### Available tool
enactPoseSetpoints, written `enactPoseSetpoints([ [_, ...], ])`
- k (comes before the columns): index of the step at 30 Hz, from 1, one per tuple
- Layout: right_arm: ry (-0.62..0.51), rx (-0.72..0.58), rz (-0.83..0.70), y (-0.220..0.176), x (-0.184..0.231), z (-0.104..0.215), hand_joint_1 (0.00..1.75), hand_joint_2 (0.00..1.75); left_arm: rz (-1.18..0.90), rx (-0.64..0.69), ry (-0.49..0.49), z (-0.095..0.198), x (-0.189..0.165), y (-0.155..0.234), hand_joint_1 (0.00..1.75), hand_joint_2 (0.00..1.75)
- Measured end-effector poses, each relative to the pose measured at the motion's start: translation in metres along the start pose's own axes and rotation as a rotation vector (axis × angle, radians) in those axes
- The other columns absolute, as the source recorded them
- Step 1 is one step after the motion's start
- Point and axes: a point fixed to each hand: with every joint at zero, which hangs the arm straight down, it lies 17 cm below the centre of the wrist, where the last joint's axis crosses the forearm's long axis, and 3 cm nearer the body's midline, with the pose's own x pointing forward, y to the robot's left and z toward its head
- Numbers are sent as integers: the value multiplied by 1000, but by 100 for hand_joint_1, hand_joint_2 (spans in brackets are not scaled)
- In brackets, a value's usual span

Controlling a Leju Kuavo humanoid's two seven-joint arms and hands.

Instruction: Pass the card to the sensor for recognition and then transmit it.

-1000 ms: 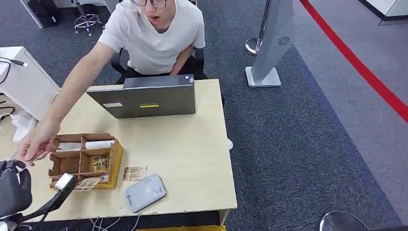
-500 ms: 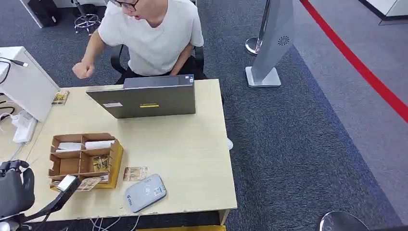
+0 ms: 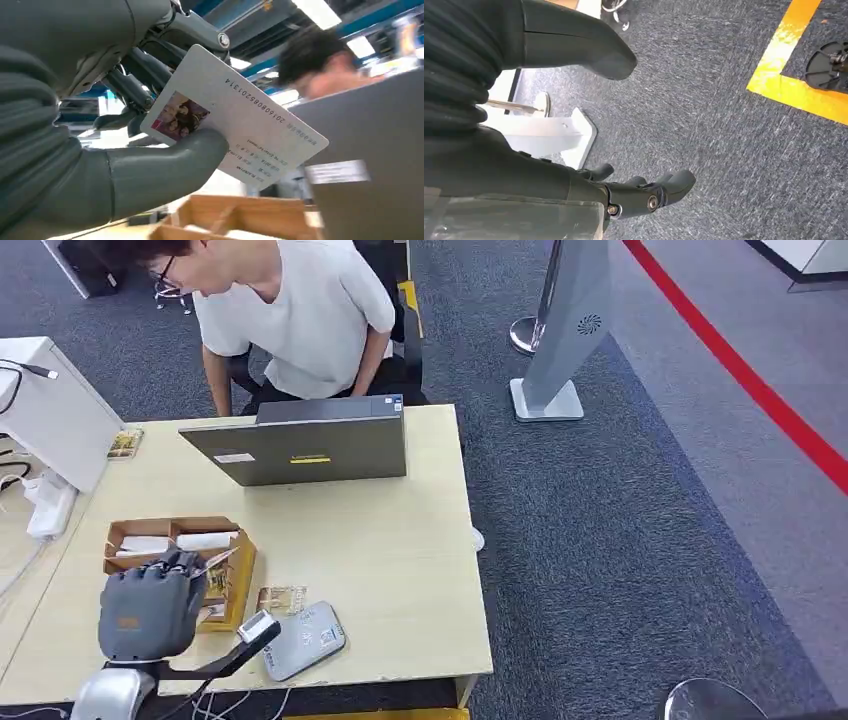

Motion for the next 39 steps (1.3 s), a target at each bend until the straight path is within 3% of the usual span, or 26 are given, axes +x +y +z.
enactPoseSetpoints([
  [8,-4,1,-9,0,0,0,0,175,39,-23,-135,1,58,-2,175,175],
  [17,4,-1,-8,-1,-2,0,0,175,-14,-259,-75,19,53,-50,175,175],
  [25,11,-8,0,-4,-3,-1,0,175,-20,-431,-78,44,62,-87,175,175],
  [39,10,-15,-2,-8,-1,-1,0,175,3,-540,-113,70,80,-113,175,175],
])
